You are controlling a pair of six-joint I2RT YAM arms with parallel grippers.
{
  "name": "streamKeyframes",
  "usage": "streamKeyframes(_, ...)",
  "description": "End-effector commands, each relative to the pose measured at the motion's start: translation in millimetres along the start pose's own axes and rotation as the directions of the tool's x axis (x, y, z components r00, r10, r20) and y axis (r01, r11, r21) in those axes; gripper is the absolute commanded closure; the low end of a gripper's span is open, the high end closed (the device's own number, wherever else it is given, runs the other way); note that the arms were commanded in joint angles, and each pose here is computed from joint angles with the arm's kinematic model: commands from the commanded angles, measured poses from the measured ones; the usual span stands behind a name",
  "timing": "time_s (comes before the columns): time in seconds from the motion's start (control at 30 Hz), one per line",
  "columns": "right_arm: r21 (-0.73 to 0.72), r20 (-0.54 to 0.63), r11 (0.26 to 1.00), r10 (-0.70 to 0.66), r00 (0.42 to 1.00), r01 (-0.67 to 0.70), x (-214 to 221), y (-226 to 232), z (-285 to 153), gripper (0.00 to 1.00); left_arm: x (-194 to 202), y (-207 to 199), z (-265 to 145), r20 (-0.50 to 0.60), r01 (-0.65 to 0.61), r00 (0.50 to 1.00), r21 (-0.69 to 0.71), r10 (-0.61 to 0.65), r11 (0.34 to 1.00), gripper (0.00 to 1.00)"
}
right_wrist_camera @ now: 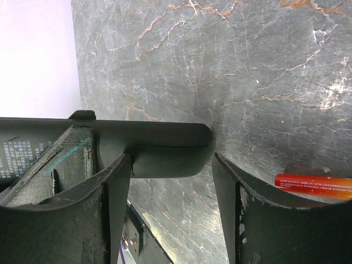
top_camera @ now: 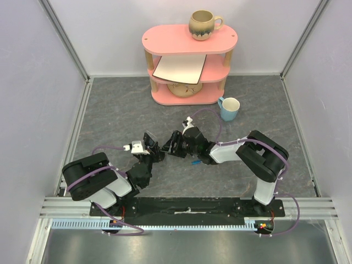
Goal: Load the batteries into the remote control
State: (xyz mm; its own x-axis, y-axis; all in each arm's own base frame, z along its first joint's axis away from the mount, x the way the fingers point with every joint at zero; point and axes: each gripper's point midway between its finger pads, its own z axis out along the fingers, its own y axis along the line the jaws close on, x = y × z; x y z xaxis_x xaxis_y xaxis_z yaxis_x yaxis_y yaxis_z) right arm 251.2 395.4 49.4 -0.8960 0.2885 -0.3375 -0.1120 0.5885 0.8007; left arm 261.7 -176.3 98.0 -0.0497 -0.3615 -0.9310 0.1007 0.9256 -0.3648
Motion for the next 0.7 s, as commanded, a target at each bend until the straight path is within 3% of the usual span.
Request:
streamKeyframes(0.0,0.356,-0.16,0.932,-0.015,0.987,0.072,53.0,-106.9,-21.2,0.34,-18.8,-21.4,-8.0,0.055,0.056,0.997,0.121,-0.063,0.991,0.98)
streamKeyframes(0.67,0.345,-0.143,0.936,-0.023,0.989,0.072,47.8,-100.5,-30.2,0.33,-16.8,-17.9,-7.2,0.054,0.055,0.997,0.101,-0.061,0.993,0.98)
